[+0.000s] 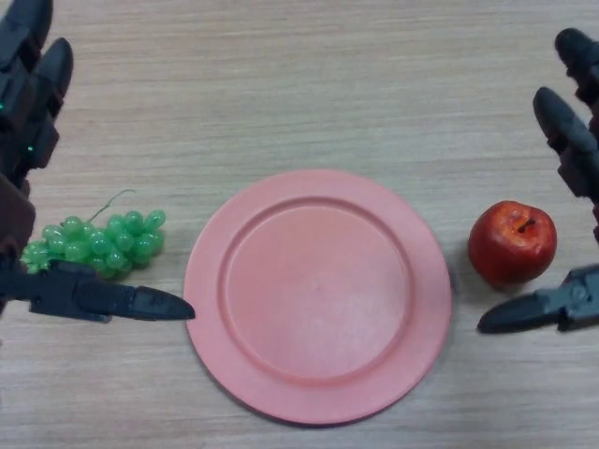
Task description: Pick up the red apple and place it on the plate
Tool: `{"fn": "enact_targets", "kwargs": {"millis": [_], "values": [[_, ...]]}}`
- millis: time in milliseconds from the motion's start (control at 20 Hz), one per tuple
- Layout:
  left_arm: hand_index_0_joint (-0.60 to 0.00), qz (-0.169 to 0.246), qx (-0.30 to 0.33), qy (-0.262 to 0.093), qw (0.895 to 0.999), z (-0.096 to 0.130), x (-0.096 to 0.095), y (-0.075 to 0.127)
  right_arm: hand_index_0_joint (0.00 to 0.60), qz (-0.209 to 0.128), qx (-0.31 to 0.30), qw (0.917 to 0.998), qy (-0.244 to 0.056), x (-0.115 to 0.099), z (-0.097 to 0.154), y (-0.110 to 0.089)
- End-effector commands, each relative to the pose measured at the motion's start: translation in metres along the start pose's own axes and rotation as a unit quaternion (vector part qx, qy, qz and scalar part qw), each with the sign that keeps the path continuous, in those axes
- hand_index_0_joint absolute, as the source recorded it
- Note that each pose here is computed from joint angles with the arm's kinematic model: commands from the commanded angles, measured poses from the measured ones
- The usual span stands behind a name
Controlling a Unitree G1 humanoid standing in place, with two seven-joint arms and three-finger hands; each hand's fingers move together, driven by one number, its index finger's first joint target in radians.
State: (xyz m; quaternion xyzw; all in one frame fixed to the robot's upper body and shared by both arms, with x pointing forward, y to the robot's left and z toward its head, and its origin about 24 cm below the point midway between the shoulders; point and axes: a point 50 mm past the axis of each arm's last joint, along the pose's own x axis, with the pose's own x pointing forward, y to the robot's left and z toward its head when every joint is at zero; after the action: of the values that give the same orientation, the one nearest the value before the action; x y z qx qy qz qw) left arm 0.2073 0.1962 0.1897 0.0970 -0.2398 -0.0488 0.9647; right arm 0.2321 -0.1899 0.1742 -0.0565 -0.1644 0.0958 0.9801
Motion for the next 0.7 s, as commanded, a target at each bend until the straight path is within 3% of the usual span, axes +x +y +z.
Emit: {"fn": "enact_targets", "kwargs": {"millis": [50,300,500,700], "values": [[0.0,0.014,0.039,-0.096,0.995,0.019,-0.002,0.006,0.0,-0.01,-0.047,0.9903,-0.13,0.006,0.027,-0.02],[0.0,0.029,0.042,-0.08,0.995,0.006,-0.003,0.005,0.0,-0.028,-0.147,0.981,-0.123,0.023,-0.012,-0.047],[0.0,0.032,0.049,-0.073,0.996,0.003,-0.006,0.004,0.0,-0.051,-0.153,0.9846,-0.067,0.033,-0.053,-0.066],[0.0,0.033,0.053,-0.064,0.996,0.001,-0.007,0.003,0.0,-0.063,-0.129,0.9895,-0.015,0.042,-0.085,-0.073]]}}
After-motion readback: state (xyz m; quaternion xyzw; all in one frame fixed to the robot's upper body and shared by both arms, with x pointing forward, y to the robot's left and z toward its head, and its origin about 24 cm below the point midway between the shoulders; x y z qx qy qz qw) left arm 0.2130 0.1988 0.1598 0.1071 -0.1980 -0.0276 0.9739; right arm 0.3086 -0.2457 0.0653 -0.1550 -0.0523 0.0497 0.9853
